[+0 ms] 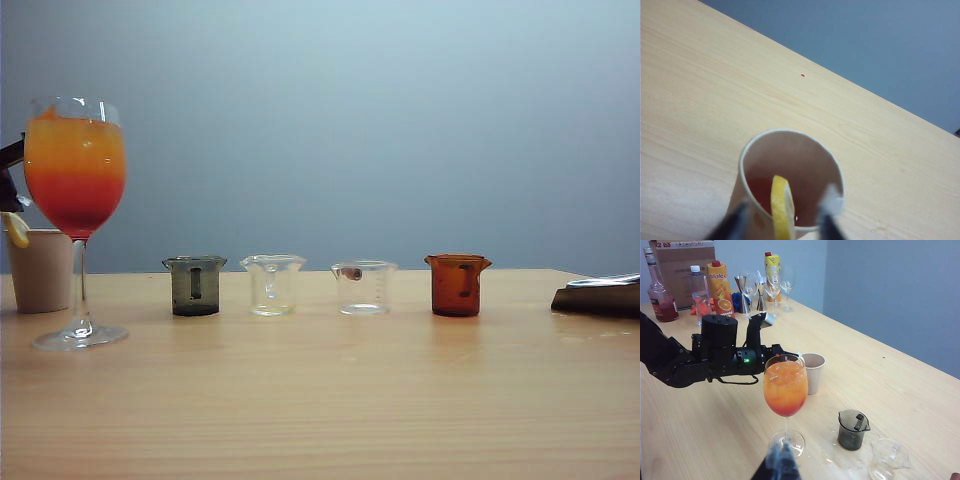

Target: Pick up the lemon slice from the paper cup on the left and carefully insert it into the rim of the goblet.

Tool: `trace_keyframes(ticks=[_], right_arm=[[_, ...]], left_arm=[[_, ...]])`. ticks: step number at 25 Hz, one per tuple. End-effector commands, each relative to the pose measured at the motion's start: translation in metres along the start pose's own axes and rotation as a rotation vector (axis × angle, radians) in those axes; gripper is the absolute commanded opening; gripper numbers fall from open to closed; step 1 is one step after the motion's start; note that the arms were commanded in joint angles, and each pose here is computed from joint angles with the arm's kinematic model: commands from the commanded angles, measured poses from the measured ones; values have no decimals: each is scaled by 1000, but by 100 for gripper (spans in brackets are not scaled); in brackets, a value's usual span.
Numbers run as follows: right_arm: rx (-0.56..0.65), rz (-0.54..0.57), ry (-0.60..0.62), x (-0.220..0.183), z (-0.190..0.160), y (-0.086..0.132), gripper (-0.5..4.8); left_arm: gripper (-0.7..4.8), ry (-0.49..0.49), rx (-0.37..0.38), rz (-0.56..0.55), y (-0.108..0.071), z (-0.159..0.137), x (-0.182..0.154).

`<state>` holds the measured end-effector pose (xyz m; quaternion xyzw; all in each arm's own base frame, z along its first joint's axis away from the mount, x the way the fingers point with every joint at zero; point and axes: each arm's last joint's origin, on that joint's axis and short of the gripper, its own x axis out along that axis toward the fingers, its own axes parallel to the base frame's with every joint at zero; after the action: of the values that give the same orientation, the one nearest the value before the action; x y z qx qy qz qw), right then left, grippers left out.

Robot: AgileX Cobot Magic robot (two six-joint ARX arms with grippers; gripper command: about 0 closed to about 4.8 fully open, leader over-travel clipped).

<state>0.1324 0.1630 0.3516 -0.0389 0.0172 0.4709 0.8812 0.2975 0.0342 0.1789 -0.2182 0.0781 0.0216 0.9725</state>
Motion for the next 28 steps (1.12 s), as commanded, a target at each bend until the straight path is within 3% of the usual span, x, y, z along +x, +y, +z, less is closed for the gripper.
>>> trace_keyframes(ticks=[1,17,28], right_arm=[[-1,1,-16,-1,3,0,-5],[-1,1,-17,-1,3,0,-5],[-1,1,-17,-1,3,0,-5]], left_arm=[[184,-14,5,-7,-1,2,0],[174,20,4,-8,-3,-4,1],[174,-34,8,-1,-4,1,1]])
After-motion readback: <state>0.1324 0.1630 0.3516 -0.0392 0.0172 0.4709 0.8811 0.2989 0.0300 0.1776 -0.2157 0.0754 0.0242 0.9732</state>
